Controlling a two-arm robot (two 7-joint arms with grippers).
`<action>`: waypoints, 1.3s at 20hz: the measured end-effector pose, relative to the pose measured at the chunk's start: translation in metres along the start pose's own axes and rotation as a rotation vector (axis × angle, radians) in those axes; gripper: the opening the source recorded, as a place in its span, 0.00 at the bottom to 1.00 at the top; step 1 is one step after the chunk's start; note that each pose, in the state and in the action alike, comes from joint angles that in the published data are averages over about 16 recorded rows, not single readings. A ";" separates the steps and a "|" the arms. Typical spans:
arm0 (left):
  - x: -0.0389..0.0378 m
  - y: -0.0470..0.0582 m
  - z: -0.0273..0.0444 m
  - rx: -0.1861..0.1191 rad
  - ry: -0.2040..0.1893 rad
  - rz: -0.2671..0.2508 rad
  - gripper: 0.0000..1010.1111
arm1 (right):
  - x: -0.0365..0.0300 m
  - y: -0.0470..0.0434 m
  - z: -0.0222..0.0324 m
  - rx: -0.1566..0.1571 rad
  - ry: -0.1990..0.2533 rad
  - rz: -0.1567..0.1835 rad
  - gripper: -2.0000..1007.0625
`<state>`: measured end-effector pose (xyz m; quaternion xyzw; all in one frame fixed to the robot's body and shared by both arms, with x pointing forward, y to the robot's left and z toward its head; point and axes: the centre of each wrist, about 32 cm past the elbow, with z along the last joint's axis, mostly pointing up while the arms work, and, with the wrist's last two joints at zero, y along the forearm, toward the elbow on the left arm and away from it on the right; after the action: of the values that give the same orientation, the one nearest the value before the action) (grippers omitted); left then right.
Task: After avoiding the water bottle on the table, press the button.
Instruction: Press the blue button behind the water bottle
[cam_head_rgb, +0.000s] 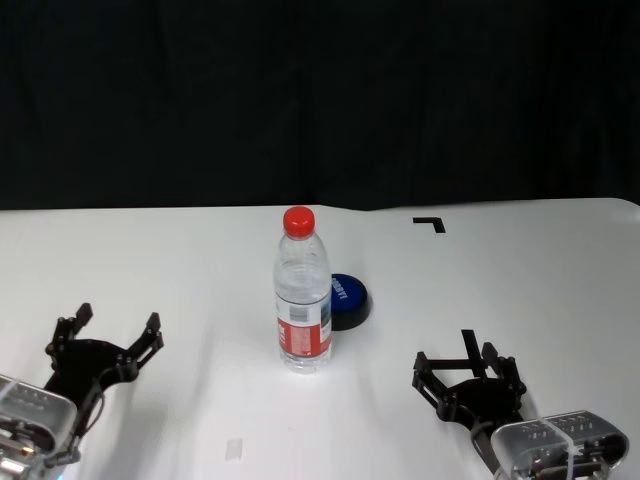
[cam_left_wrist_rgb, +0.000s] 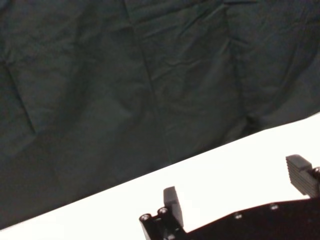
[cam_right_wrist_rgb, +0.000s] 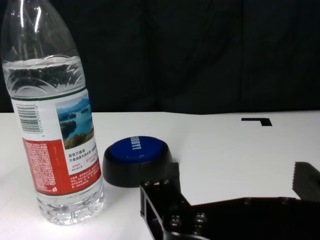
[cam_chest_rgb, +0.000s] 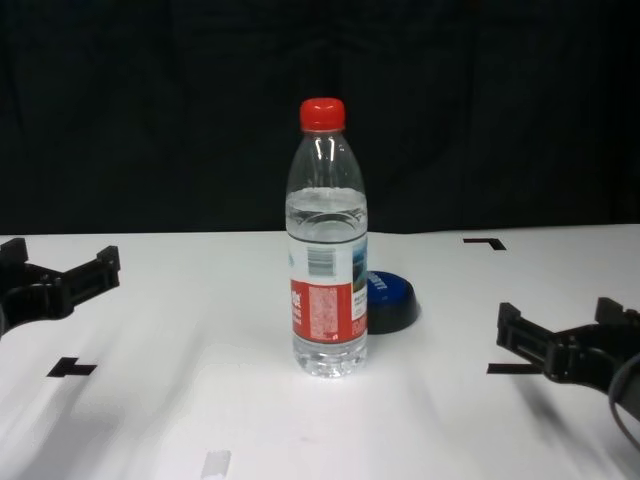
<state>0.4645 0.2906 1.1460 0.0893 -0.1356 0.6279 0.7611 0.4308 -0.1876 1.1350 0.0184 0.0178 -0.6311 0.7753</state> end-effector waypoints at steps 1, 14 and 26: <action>0.0000 0.000 0.0000 0.000 0.000 0.000 1.00 | 0.0000 0.0000 0.0000 0.000 0.000 0.000 1.00; 0.0003 0.000 0.0000 0.003 -0.002 -0.003 1.00 | 0.0000 0.0000 0.0000 0.000 0.000 0.000 1.00; 0.0005 0.000 0.0001 0.002 -0.002 -0.004 1.00 | 0.0008 0.0015 0.0008 0.002 0.003 -0.002 1.00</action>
<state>0.4647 0.2910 1.1462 0.0909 -0.1356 0.6264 0.7622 0.4324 -0.1882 1.1358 0.0198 0.0184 -0.6320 0.7745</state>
